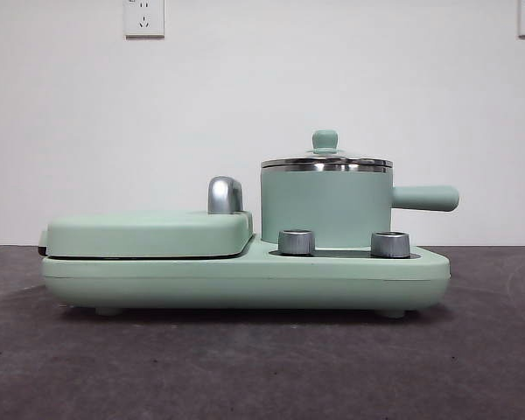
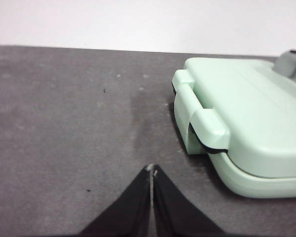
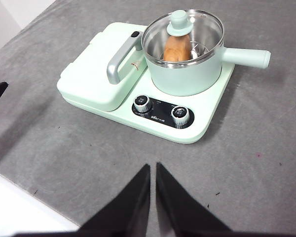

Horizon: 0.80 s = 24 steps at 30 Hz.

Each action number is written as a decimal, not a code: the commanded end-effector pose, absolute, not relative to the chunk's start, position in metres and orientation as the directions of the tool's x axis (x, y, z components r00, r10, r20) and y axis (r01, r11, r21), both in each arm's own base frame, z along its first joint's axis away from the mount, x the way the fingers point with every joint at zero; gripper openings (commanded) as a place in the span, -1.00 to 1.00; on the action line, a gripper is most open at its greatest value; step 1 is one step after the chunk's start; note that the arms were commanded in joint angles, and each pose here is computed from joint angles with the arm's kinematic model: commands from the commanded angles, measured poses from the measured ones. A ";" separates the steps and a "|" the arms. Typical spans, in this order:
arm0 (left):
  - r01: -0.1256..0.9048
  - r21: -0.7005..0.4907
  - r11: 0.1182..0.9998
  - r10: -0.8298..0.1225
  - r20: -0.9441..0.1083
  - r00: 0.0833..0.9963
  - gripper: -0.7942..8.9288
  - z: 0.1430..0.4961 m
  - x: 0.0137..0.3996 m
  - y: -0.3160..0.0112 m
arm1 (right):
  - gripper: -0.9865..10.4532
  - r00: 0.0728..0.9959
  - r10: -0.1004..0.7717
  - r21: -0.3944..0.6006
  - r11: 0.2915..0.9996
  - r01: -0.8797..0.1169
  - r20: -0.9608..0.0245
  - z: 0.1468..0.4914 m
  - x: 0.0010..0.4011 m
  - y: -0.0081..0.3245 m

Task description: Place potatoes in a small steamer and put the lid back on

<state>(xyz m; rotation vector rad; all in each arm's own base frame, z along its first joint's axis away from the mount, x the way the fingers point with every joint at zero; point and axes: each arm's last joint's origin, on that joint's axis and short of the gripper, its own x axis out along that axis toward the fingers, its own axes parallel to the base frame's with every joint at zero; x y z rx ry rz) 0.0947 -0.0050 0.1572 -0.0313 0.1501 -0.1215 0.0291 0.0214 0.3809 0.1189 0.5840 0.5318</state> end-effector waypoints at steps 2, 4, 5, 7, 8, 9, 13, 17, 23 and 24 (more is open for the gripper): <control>0.126 0.009 0.992 -0.123 -0.173 0.977 -0.83 0.150 0.095 -0.005 | -0.80 0.705 0.519 0.249 0.853 -0.458 -0.484 0.384 0.030 0.022; 0.126 0.007 0.992 -0.123 -0.171 0.978 -0.83 0.150 0.095 -0.005 | -0.80 0.704 0.520 0.249 0.853 -0.458 -0.484 0.384 0.030 0.022; 0.126 0.007 0.992 -0.123 -0.171 0.978 -0.83 0.150 0.095 -0.005 | -0.80 0.704 0.520 0.249 0.853 -0.458 -0.484 0.384 0.030 0.022; 0.126 0.007 0.992 -0.123 -0.171 0.978 -0.83 0.150 0.095 -0.005 | -0.80 0.704 0.519 0.249 0.853 -0.458 -0.484 0.384 0.030 0.022; 0.126 0.007 0.992 -0.123 -0.171 0.978 -0.83 0.150 0.095 -0.005 | -0.80 0.705 0.519 0.249 0.853 -0.458 -0.484 0.384 0.030 0.022; 0.126 0.007 0.992 -0.123 -0.171 0.978 -0.83 0.150 0.095 -0.005 | -0.80 0.705 0.519 0.249 0.853 -0.458 -0.484 0.384 0.030 0.022; 0.126 0.007 0.992 -0.123 -0.171 0.978 -0.83 0.150 0.095 -0.005 | -0.80 0.704 0.519 0.249 0.853 -0.458 -0.484 0.384 0.030 0.022; 0.126 0.007 0.992 -0.123 -0.171 0.978 -0.83 0.150 0.095 -0.005 | -0.80 0.705 0.519 0.249 0.853 -0.458 -0.484 0.384 0.030 0.022; 0.126 0.007 0.992 -0.123 -0.171 0.978 -0.83 0.150 0.095 -0.005 | -0.80 0.705 0.520 0.249 0.853 -0.458 -0.483 0.384 0.030 0.023; 0.126 0.007 0.992 -0.123 -0.171 0.978 -0.83 0.150 0.095 -0.005 | -0.80 0.709 0.514 0.247 0.856 -0.453 -0.483 0.383 0.030 0.022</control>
